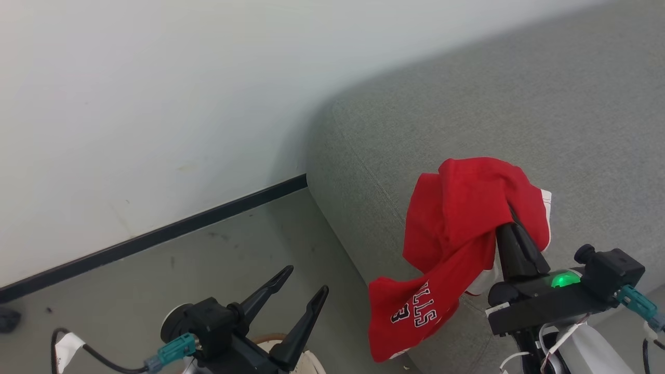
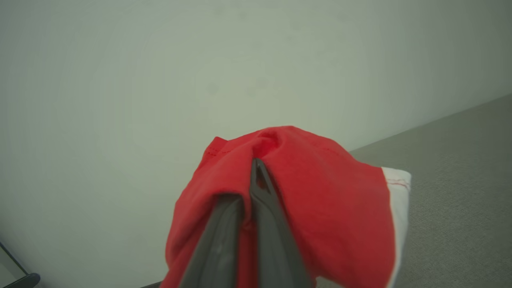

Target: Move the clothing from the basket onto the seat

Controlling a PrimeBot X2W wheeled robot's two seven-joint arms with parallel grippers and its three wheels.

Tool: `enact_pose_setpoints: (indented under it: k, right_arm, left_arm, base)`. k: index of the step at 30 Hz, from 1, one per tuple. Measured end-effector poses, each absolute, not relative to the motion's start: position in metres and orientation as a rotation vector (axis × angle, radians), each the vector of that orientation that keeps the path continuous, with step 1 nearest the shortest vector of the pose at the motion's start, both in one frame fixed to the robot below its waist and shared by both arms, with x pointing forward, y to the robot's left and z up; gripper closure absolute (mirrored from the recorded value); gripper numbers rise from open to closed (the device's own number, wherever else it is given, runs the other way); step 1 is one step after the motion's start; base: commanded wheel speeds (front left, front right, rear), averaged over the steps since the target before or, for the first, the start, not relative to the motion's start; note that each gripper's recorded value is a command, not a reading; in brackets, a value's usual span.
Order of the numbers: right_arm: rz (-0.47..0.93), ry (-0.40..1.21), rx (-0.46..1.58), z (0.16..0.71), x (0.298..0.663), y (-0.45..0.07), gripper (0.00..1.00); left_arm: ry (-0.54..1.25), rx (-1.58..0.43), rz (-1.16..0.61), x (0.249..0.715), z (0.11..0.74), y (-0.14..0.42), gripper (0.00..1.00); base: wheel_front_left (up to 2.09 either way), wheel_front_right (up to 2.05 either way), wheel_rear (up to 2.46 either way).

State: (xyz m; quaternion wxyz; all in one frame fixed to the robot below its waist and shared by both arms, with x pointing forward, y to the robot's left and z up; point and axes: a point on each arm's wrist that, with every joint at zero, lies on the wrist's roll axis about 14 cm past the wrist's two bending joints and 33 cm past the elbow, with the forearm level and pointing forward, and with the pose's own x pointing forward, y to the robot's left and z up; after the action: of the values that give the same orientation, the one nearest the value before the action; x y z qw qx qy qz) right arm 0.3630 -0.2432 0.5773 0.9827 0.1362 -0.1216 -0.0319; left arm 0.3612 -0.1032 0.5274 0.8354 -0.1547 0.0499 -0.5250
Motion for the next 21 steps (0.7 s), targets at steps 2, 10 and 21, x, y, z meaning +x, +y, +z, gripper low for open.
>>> enact_pose_setpoints:
  k: [2, 10, 21]
  right_arm:
    - [-0.088, -0.248, 0.263, 0.577, 0.358, -0.251, 1.00]
    - [-0.129, -0.289, 0.240, 0.589, 0.351, -0.266, 1.00]
    - [-0.142, -0.313, 0.119, 0.608, 0.374, -0.291, 1.00]
  left_arm:
    - [0.112, -0.331, -1.127, 0.359, 0.526, -0.108, 0.00]
    - [0.116, -0.333, -1.148, 0.358, 0.522, -0.113, 0.00]
    - [0.135, -0.354, -1.155, 0.364, 0.511, -0.108, 0.00]
  base:
    - [0.00, 0.00, 0.00]
    - [0.00, 0.00, 0.00]
    - [0.00, 0.00, 0.00]
